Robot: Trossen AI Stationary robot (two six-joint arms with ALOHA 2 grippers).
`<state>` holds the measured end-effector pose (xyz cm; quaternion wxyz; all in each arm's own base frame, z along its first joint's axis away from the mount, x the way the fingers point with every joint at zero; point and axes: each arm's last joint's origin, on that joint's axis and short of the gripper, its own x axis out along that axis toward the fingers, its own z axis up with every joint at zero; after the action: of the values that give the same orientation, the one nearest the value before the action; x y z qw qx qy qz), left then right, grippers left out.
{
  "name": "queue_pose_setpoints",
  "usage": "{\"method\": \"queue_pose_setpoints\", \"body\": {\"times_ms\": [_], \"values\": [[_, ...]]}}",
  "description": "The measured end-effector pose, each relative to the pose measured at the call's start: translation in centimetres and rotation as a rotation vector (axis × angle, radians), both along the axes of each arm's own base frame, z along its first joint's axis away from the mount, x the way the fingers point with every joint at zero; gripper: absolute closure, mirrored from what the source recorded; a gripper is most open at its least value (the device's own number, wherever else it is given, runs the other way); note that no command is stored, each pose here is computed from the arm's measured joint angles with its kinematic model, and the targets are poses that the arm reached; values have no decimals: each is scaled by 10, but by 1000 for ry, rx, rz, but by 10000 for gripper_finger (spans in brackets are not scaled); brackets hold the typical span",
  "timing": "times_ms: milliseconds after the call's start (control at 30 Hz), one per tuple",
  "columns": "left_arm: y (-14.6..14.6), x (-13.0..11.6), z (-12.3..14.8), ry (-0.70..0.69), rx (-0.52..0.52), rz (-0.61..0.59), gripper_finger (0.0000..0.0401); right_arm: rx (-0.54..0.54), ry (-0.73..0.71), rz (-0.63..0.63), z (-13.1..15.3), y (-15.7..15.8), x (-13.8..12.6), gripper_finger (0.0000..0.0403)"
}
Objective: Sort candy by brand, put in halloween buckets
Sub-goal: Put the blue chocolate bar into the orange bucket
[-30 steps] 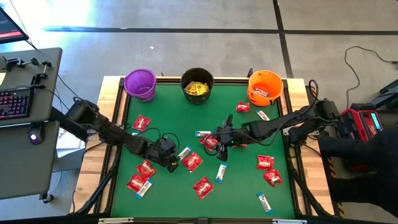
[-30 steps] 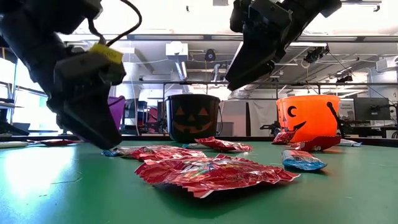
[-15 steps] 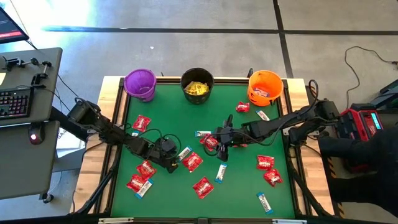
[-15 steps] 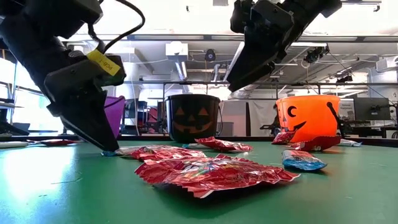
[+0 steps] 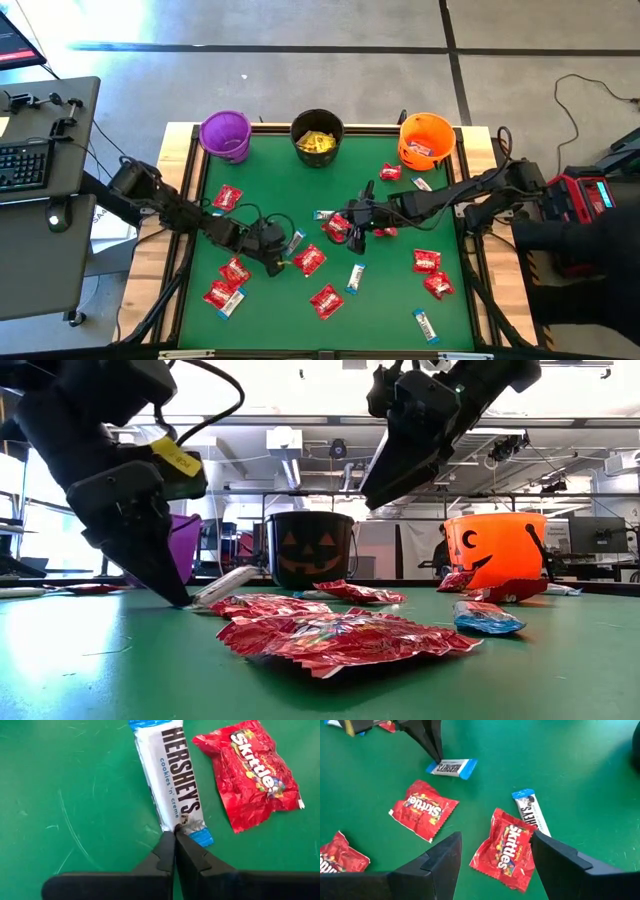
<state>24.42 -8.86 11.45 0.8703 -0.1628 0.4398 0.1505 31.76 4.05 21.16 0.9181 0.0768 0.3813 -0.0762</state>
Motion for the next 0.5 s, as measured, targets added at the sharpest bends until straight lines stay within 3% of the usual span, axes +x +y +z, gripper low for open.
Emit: {"method": "queue_pose_setpoints", "body": {"times_ms": [133,400,500], "values": [[6,4,2,-15,-7,-7,401,49,-7,-16,0,1,0,179],[13,7,2,-48,83,27,401,445,-137,-89,-7,-6,25,179],[13,8,-3,-34,99,29,401,536,-144,-138,-21,-10,36,178]]}}
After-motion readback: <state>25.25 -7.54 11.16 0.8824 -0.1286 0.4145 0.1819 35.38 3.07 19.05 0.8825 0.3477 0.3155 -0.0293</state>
